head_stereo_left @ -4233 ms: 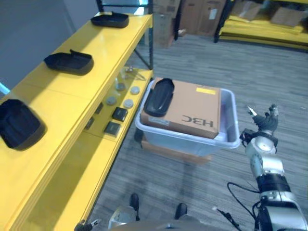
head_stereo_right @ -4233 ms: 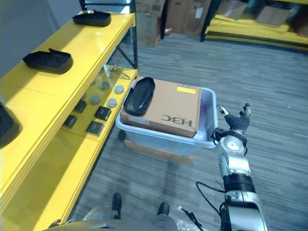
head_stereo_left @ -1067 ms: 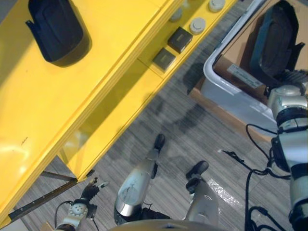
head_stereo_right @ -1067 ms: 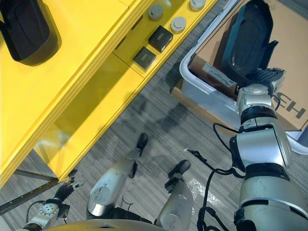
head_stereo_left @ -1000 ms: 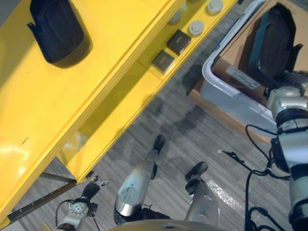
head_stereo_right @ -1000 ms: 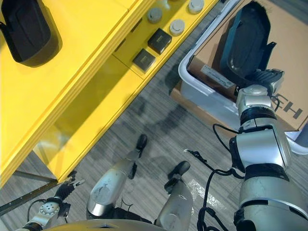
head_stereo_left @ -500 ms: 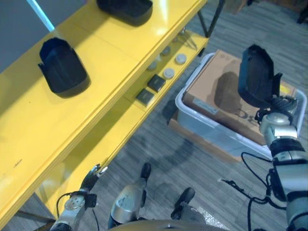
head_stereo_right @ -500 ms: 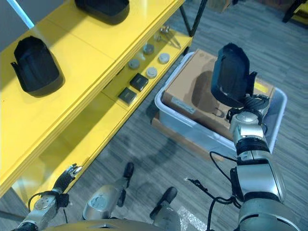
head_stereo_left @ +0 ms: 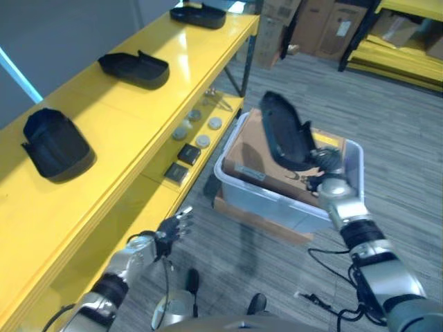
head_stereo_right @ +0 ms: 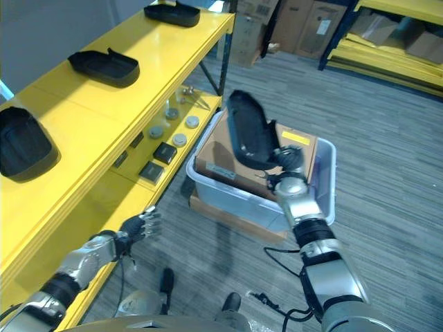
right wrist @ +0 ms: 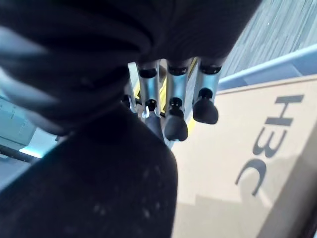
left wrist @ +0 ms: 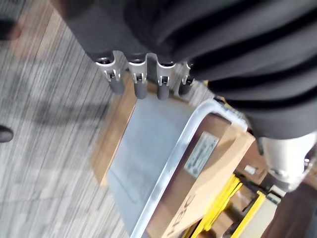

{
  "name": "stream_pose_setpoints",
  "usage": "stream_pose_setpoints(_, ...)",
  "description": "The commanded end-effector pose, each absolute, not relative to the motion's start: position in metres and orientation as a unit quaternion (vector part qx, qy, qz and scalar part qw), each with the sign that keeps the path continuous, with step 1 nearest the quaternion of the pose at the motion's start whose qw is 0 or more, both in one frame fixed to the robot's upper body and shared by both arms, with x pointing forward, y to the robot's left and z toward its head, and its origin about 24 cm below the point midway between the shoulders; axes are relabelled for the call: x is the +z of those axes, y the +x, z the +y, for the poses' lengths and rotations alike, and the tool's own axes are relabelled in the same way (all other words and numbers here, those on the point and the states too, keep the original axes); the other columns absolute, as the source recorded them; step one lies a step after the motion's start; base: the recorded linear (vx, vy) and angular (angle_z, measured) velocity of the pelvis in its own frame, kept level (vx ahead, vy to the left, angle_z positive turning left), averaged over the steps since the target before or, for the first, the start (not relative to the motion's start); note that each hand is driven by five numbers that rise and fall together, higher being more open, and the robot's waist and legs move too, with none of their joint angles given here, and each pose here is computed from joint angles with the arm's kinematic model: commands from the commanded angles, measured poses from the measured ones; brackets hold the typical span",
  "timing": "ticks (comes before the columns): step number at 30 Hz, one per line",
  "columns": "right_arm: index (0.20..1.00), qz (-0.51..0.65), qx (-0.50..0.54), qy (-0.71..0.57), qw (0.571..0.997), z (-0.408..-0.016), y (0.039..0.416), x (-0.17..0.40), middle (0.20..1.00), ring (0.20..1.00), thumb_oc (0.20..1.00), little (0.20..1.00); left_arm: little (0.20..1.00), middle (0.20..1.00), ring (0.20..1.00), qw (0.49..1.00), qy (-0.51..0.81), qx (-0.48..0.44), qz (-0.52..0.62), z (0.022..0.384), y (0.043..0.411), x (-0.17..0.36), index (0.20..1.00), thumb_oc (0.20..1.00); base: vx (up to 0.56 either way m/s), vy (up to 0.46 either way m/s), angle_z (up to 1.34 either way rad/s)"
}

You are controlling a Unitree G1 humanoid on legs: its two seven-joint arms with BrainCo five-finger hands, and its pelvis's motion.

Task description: Move parts from the plastic box to the shelf.

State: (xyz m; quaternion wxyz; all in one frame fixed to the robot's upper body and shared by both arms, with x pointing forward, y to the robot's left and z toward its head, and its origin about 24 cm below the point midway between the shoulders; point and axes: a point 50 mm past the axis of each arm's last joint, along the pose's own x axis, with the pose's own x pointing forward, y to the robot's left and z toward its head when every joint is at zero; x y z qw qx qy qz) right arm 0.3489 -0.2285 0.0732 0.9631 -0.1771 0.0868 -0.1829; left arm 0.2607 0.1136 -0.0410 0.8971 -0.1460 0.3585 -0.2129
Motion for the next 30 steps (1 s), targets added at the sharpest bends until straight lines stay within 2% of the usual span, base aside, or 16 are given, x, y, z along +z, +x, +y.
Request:
stream_pose_setpoints(1,0.200,-0.022,-0.156,-0.204,0.966,-0.211,0.373,0.133,0.200,0.200,0.200,0.200,1.000,1.000,1.000,0.881,-0.191,-0.186,0.391,0.090,0.266,-0.043,1.000,1.000,0.07,0.001,-0.19)
stream_pose_setpoints(5,0.200,-0.018,-0.113,-0.210,0.971,-0.183,0.376,0.127,0.200,0.200,0.200,0.200,1.000,1.000,1.000,0.861,-0.248,-0.167,0.412,0.064,0.277,-0.034,1.000,1.000,0.06,-0.006,-0.05)
stream_pose_setpoints(14,0.200,0.009,-0.046,-0.228,0.973,-0.156,0.371,0.105,0.200,0.200,0.200,0.200,1.000,1.000,1.000,0.831,-0.366,-0.159,0.389,0.031,0.293,-0.008,1.000,1.000,0.04,-0.007,-0.08)
stream_pose_setpoints(17,0.200,0.019,-0.038,-0.231,0.972,-0.156,0.369,0.098,0.200,0.200,0.200,0.200,1.000,1.000,1.000,0.834,-0.385,-0.149,0.366,0.032,0.301,0.002,1.000,1.000,0.01,0.001,0.00)
stream_pose_setpoints(22,0.200,0.041,-0.036,-0.231,0.971,-0.163,0.361,0.082,0.200,0.200,0.200,0.200,1.000,1.000,1.000,0.872,-0.368,-0.120,0.300,0.053,0.317,0.015,1.000,1.000,0.01,0.000,0.00)
stream_pose_setpoints(30,0.200,0.066,-0.034,-0.235,0.969,-0.176,0.351,0.064,0.200,0.200,0.200,0.200,1.000,1.000,1.000,0.871,-0.380,-0.122,0.286,0.069,0.319,0.018,1.000,1.000,0.00,0.000,0.00)
